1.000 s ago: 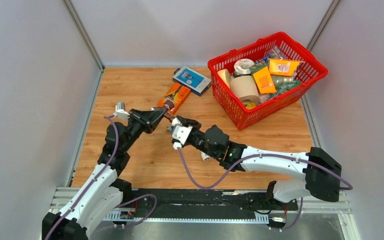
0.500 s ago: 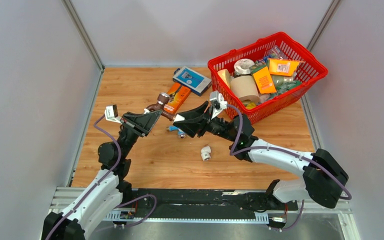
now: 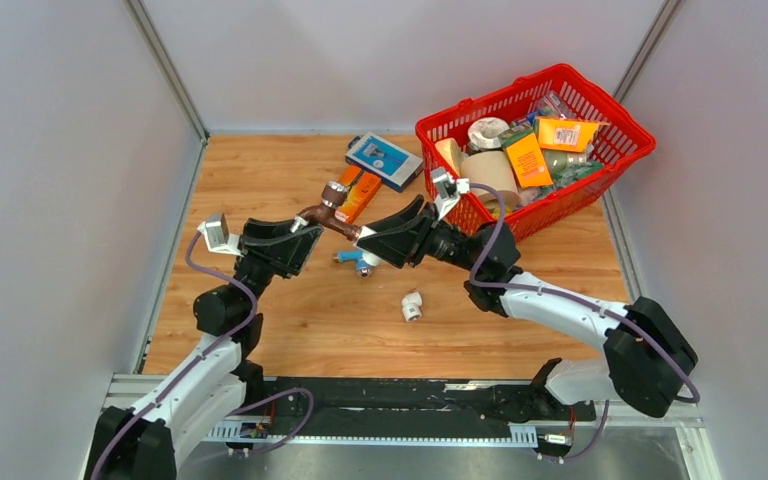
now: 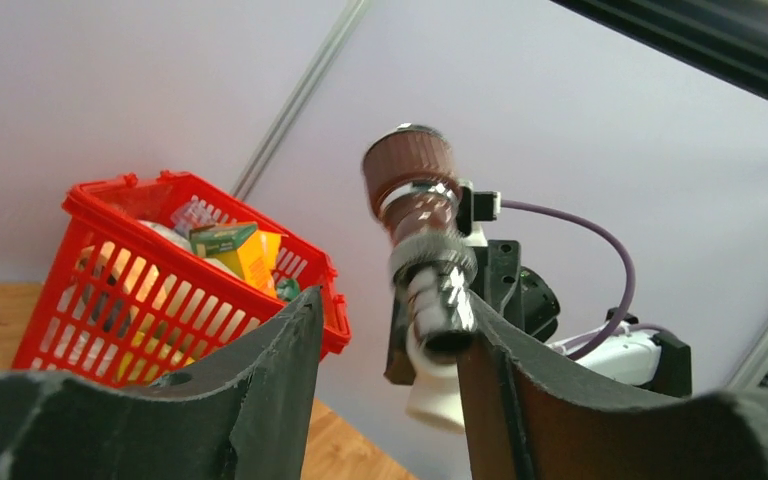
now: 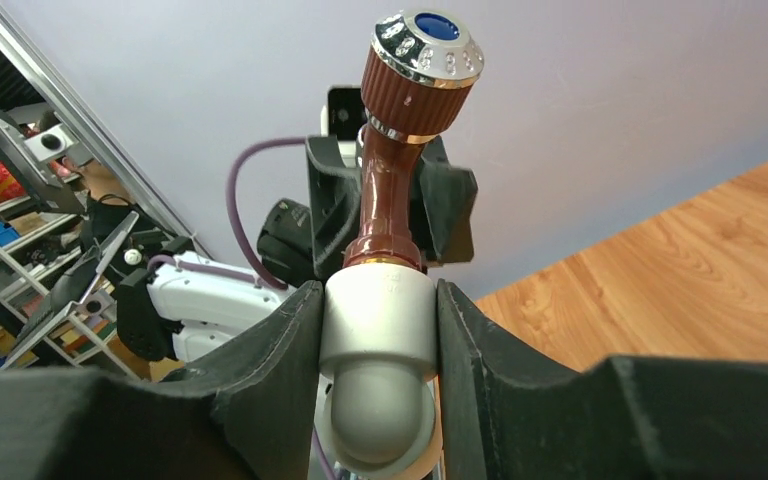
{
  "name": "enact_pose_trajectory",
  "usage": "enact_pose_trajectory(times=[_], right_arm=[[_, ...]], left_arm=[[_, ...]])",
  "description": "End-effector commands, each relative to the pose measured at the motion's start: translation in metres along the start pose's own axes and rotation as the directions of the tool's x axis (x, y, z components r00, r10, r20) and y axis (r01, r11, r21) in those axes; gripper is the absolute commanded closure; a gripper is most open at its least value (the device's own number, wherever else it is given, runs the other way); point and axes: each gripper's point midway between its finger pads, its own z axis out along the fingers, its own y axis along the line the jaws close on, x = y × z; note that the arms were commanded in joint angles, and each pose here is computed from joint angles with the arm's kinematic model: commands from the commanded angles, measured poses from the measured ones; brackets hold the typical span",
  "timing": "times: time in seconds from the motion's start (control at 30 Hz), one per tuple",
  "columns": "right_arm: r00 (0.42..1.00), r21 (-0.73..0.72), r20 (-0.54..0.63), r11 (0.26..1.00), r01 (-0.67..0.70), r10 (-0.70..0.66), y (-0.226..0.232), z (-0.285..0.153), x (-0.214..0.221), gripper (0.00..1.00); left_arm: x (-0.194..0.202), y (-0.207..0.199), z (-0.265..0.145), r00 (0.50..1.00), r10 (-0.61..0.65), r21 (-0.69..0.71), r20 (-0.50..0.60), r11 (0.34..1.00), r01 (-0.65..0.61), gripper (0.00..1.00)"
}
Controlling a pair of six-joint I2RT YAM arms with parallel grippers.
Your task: Install the water faucets
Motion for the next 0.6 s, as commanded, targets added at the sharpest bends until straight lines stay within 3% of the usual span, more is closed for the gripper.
enact_pose_trajectory(times=[0.0,0.13,0.23,0.3,0.33,0.37,0.47,0.5,0.53,0.57], right_arm=[[0.974,-0.109,0.183,0.982,0.152,-0.131,0.053,0.000,-0.067,1.00],[0.951,-0.061,0.186,0.963,0.261,-0.246,0.051,0.003,-0.081,1.00],[0.917,0.035,0.117,0.924,0.380,-0.381,0.033,0.005,-0.081,1.00],[0.883,0.067,0.044,0.884,0.463,-0.467,0.022,0.004,-0.076,1.00],[0.865,0.076,0.009,0.863,0.499,-0.501,0.018,0.004,-0.075,1.00],[0.845,0.075,-0.036,0.842,0.534,-0.533,0.014,0.003,-0.071,1.00],[0.794,0.069,-0.157,0.795,0.603,-0.588,0.002,-0.002,-0.059,1.00],[0.779,0.057,-0.181,0.785,0.618,-0.600,0.000,-0.003,-0.056,1.00],[0.760,0.040,-0.204,0.771,0.636,-0.617,-0.002,-0.005,-0.052,1.00],[0.749,0.029,-0.219,0.763,0.646,-0.625,-0.003,-0.006,-0.048,1.00]], left_arm=[[-0.028,-0.047,-0.010,0.977,0.154,0.175,0.149,0.968,-0.180,0.41],[-0.010,-0.028,-0.018,0.986,0.158,0.095,0.057,0.982,-0.163,0.41],[0.005,-0.024,-0.028,0.985,0.171,0.051,-0.032,0.984,-0.169,0.40],[0.007,-0.018,-0.032,0.980,0.180,-0.025,-0.090,0.983,-0.183,0.40],[0.015,0.001,-0.037,0.968,0.172,-0.142,-0.182,0.970,-0.199,0.40],[0.006,-0.002,-0.040,0.960,0.209,-0.185,-0.186,0.952,-0.243,0.39],[-0.010,-0.009,-0.045,0.870,0.334,-0.247,-0.362,0.866,-0.436,0.33],[-0.030,-0.030,-0.036,0.851,0.391,-0.233,-0.351,0.844,-0.484,0.32],[-0.023,-0.011,-0.044,0.818,0.361,-0.282,-0.448,0.811,-0.512,0.30],[-0.039,-0.029,-0.035,0.810,0.391,-0.271,-0.437,0.801,-0.533,0.29]])
